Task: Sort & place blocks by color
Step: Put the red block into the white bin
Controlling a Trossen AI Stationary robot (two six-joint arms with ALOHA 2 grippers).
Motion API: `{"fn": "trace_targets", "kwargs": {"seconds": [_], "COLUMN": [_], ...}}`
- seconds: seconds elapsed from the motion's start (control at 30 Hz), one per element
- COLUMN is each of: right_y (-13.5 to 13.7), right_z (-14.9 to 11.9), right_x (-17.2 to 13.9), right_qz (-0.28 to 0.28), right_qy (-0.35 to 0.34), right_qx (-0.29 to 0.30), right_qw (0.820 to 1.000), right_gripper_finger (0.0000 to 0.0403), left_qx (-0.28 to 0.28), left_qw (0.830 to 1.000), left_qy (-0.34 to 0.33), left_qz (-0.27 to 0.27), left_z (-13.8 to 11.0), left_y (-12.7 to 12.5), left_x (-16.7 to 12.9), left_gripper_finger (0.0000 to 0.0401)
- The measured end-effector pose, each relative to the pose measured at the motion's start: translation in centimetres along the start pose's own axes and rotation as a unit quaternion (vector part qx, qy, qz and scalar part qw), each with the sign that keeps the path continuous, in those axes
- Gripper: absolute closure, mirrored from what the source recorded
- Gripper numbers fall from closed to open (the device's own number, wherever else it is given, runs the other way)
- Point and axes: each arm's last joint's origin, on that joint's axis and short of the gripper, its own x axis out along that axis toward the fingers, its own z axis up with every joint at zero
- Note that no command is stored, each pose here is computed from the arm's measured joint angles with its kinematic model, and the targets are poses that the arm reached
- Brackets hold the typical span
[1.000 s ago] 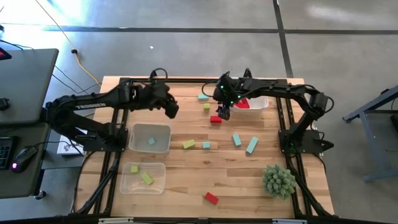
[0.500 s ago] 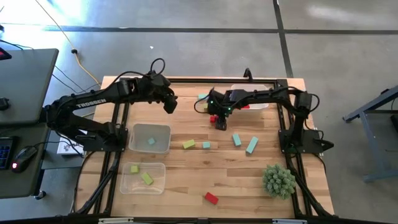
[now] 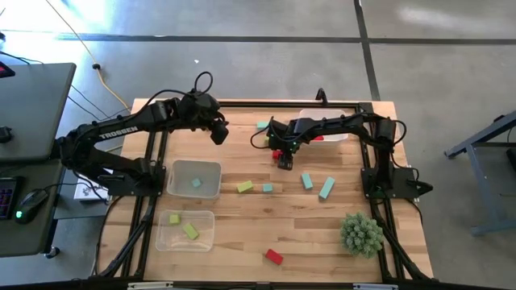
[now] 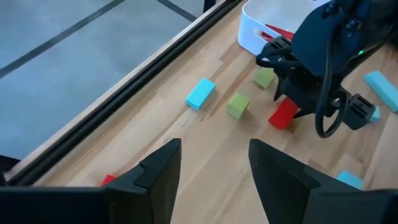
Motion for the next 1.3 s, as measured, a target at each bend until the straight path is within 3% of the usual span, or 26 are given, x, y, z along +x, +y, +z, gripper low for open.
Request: {"fn": "trace_targets", "kwargs": {"seconds": [0.1, 0.23, 0.53, 0.8, 1.07, 1.3], "right_y": [0.1, 0.2, 0.3, 0.3, -0.1, -0.7], "right_z": [0.0, 0.0, 0.0, 0.2, -0.3, -1.8], "right_x": [0.0, 0.0, -0.4, -3.9, -9.5, -13.9], "right_qz": [0.015, 0.028, 0.046, 0.030, -0.070, -0.222], "right_qy": [-0.001, -0.003, -0.003, -0.051, -0.129, -0.173], "right_qx": [0.012, 0.033, 0.085, 0.142, 0.192, 0.237], "right_qw": [1.000, 0.999, 0.995, 0.988, 0.970, 0.930], "right_gripper_finger": [0.0227, 0.0298, 0.0301, 0.0301, 0.0301, 0.0301], "left_qx": [0.002, 0.003, 0.031, 0.059, 0.098, 0.122], "left_qw": [1.000, 1.000, 0.999, 0.998, 0.994, 0.991], "left_qy": [0.000, -0.001, -0.001, 0.000, 0.003, 0.008], "left_qz": [0.003, 0.008, 0.021, 0.034, 0.049, 0.063], "left_z": [0.0, 0.1, 0.2, 0.4, 0.5, 0.7], "left_y": [0.2, 0.5, 1.3, 2.2, 3.2, 4.1], "left_x": [0.0, 0.1, 0.2, 0.3, 0.3, 0.8], "left_gripper_finger": [0.0224, 0.0224, 0.0224, 0.0224, 0.0224, 0.0224]}}
